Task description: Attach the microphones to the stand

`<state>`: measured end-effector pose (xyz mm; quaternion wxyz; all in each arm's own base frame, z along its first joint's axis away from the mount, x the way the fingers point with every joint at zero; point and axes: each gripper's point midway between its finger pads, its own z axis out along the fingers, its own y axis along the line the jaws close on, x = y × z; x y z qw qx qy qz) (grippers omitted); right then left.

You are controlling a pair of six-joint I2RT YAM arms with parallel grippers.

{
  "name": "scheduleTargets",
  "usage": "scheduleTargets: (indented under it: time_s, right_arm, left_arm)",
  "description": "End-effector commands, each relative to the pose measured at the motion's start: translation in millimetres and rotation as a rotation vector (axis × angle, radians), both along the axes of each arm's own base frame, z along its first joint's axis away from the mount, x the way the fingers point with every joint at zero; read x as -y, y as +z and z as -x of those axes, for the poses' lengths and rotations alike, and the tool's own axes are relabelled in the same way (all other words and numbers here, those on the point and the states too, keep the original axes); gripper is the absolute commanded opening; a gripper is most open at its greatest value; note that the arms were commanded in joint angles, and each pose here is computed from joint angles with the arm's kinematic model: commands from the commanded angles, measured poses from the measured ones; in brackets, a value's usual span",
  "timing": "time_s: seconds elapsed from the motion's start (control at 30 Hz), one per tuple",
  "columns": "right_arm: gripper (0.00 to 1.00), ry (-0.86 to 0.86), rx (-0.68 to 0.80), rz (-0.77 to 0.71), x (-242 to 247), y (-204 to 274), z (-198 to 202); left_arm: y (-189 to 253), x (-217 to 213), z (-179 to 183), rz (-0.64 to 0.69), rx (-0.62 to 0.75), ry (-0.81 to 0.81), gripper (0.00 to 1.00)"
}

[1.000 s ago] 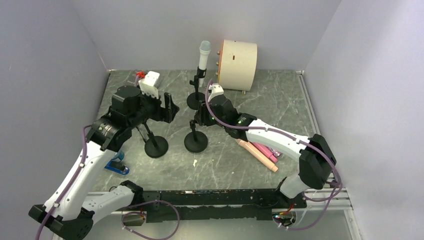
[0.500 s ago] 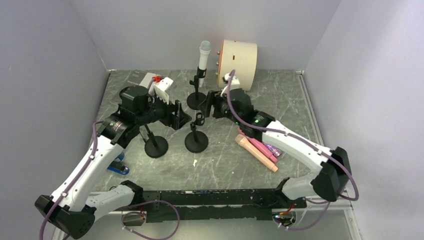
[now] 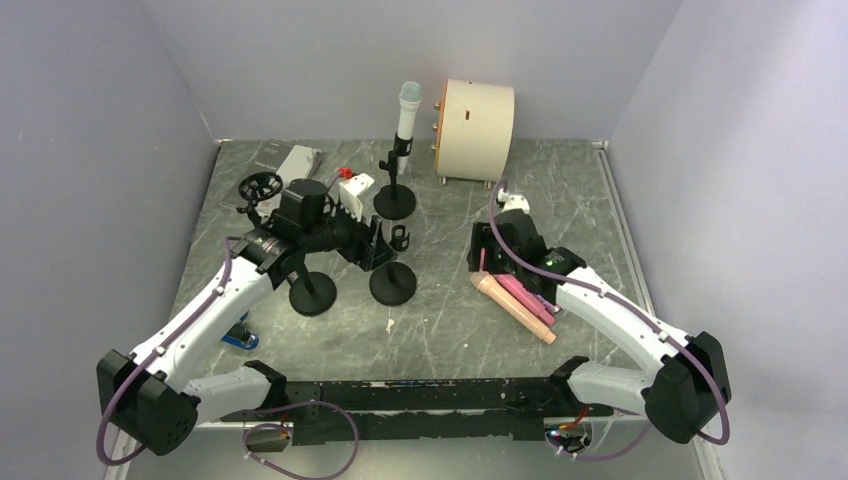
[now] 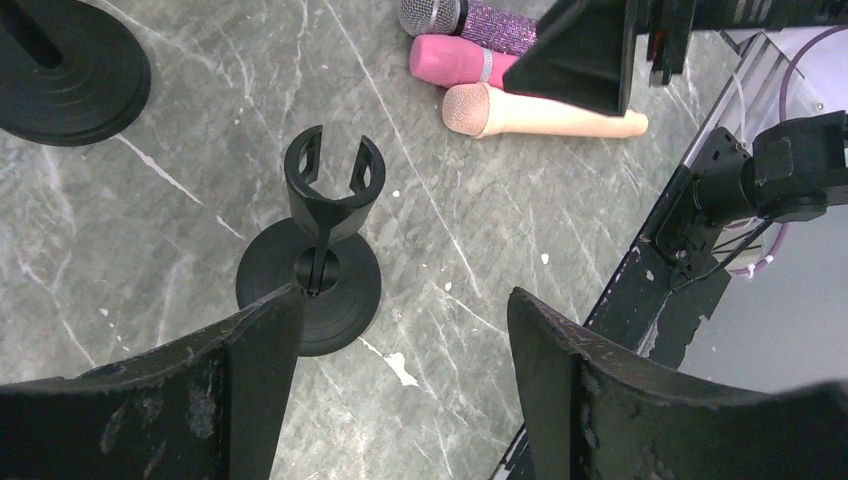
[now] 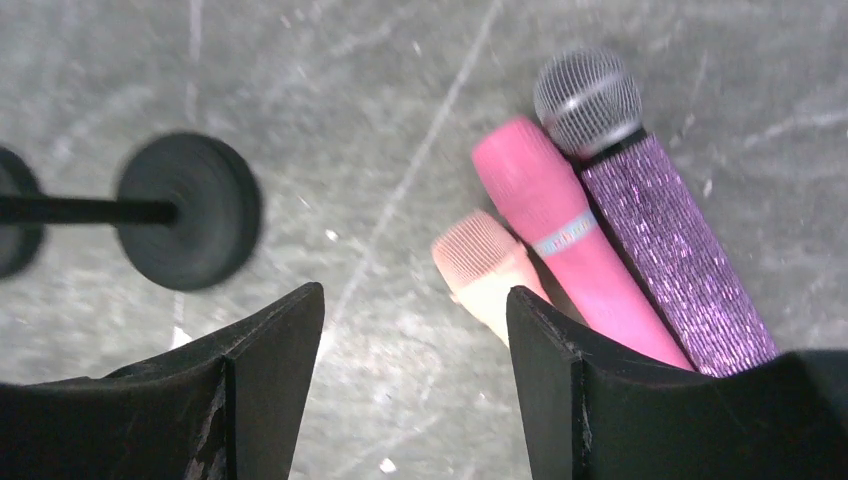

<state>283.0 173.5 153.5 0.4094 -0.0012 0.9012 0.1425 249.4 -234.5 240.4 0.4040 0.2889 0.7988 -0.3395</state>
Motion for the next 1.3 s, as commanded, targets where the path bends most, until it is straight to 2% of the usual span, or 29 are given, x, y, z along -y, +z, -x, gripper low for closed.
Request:
scheduleTargets:
  time_s: [0.0,0.27,0.63,1.13,1.27]
  right_arm:
    - [0.69,0.027,-0.074,0.097,19.1,-26.4,21.3]
    - [0.65,0.071,-0.213,0.225,22.3,-75.5,20.3]
    - [0.64,0.175,-0.298,0.267,10.3,-112.5,17.0]
    - [0.72,0.318,-0.325,0.327,-16.3,-130.3,26.4]
    - [0.68,0.298,-0.334,0.335,-15.4,-134.8,26.8]
  left_arm:
    - [3.5,11.9,-4.6,0.015,0.036,-0.041,0.77]
    - [-2.7,17.2,-5.8,-0.004,0.013,-0.039,0.76]
    - [-8.3,16.2,-3.5,-0.025,0.002,-0.032,0.76]
    - [-21.6,10.7,-7.0,-0.078,-0.021,0.002,0.77]
    - [-25.2,12.4,-9.7,-0.098,-0.022,0.003,0.77]
